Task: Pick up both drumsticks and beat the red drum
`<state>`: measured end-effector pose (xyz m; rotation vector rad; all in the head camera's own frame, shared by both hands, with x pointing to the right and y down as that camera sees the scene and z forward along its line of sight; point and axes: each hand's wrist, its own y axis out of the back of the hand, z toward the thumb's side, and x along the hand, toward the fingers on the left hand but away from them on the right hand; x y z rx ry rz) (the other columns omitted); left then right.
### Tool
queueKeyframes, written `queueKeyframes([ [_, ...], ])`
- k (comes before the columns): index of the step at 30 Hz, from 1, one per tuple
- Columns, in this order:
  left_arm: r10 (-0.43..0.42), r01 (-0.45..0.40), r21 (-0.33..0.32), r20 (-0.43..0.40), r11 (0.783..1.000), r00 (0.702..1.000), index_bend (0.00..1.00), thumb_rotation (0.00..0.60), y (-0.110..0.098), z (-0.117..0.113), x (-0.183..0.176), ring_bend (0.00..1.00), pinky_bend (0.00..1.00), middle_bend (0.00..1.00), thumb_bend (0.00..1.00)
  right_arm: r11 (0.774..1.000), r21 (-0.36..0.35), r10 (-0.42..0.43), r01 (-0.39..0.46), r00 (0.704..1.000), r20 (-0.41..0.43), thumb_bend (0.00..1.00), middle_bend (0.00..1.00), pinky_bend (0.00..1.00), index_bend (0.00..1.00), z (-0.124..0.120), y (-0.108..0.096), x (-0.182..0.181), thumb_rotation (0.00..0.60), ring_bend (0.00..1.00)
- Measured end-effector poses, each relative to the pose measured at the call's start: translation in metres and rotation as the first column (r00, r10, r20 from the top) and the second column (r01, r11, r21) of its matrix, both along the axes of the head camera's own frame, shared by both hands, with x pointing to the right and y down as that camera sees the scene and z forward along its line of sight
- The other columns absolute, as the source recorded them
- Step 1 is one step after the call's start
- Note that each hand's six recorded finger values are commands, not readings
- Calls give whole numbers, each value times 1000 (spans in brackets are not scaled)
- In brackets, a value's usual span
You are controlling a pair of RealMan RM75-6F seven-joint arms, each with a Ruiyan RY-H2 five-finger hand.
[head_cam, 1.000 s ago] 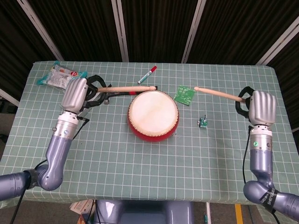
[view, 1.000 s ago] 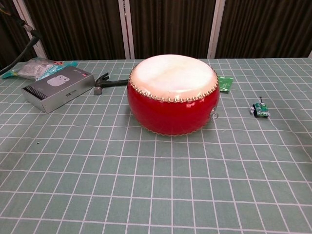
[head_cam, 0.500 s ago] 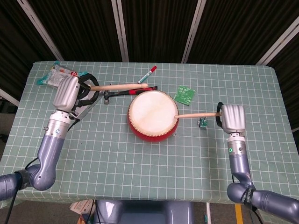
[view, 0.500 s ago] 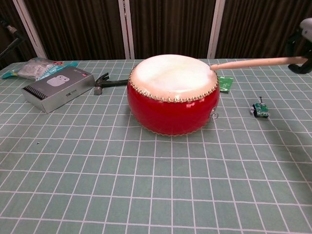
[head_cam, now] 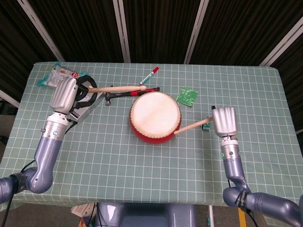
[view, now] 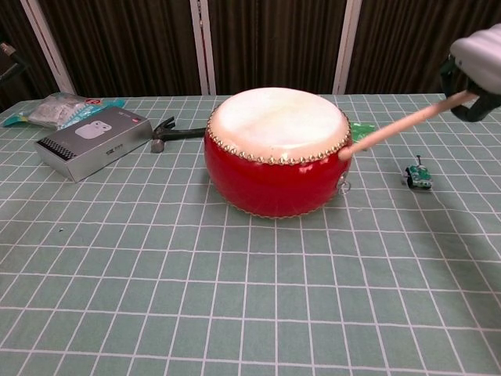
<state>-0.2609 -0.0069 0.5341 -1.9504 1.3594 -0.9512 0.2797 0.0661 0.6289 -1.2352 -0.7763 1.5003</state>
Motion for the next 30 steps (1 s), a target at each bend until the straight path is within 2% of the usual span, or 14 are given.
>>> queueKeyframes([
  [2,5,-5,3,2,1000,1000,758,600,1,-2,2,1000,1000,1000,604,999,28,39,-40,998,48,655,1000,1000,1000,-17,-7,6,600,1000],
  [6,13,-13,4,7,1000,1000,758,600,3,-3,4,1000,1000,1000,604,992,75,92,-97,993,76,655,1000,1000,1000,-43,-17,25,600,1000],
  [15,23,-23,-17,57,1000,998,758,600,4,3,8,1000,1000,1000,604,964,72,238,-256,952,195,654,1000,1000,1000,-62,-22,62,600,1000],
  [21,44,-37,-55,115,998,992,758,600,1,21,17,1000,1000,1000,604,956,73,262,-283,940,220,654,1000,1000,1000,-64,-21,75,600,1000],
  [30,119,-84,-158,230,984,966,762,600,5,68,36,1000,1000,1000,604,946,74,295,-317,931,213,655,1000,1000,1000,-63,-21,96,600,1000],
])
